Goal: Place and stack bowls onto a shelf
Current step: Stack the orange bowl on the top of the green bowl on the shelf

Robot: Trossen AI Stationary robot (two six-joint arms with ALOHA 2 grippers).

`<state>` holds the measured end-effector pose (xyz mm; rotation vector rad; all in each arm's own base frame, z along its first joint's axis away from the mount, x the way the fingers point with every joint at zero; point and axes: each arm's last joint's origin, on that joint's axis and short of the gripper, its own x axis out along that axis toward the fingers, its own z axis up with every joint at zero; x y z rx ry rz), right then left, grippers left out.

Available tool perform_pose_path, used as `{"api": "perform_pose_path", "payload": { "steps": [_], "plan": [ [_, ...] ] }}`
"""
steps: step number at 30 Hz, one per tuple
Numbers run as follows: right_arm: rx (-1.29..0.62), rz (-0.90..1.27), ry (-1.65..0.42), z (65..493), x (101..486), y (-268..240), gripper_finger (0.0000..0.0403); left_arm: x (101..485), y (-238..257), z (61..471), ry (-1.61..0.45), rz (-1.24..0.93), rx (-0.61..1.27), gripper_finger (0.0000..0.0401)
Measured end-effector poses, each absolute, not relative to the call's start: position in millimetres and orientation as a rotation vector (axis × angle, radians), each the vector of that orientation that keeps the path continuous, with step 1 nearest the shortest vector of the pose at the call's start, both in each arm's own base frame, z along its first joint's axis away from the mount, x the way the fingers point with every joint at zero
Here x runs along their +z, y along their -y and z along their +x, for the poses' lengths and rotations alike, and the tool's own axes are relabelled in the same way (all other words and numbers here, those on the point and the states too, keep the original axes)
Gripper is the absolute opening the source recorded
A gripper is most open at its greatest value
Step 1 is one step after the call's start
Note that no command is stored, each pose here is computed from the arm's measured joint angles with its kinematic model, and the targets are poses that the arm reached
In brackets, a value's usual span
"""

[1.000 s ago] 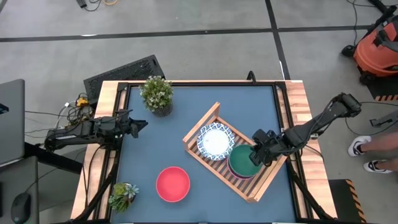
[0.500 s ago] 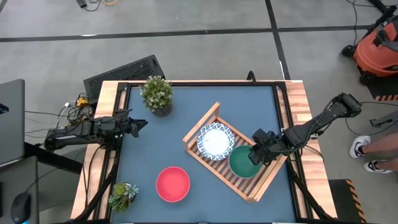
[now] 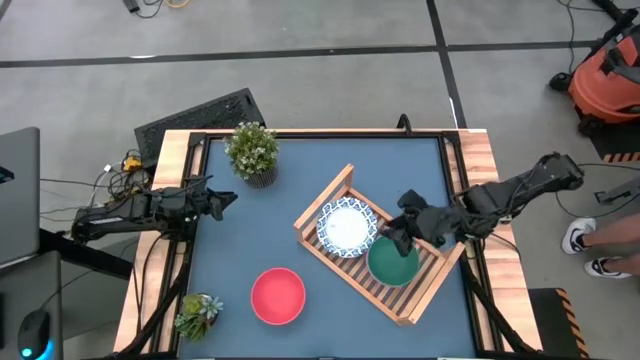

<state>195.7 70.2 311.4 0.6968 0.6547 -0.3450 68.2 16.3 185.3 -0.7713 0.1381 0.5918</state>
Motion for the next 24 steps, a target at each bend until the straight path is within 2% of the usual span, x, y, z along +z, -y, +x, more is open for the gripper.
{"api": "perform_pose_path", "payload": {
  "steps": [6, 14, 24],
  "plan": [
    [-0.267, 0.511, -0.526, 242, 347, -73, 0.0179, 185, -16, 68, -0.137, -0.772, 0.592, 0.0112],
    [-0.181, 0.294, -0.645, 333, 338, -95, 0.0165, 185, -16, 68, -0.150, -0.778, 0.568, 0.0112],
    [-0.108, 0.240, -0.719, 421, 303, -122, 0.0166, 185, -15, 69, -0.165, -0.754, 0.554, 0.0112]
  ]
}}
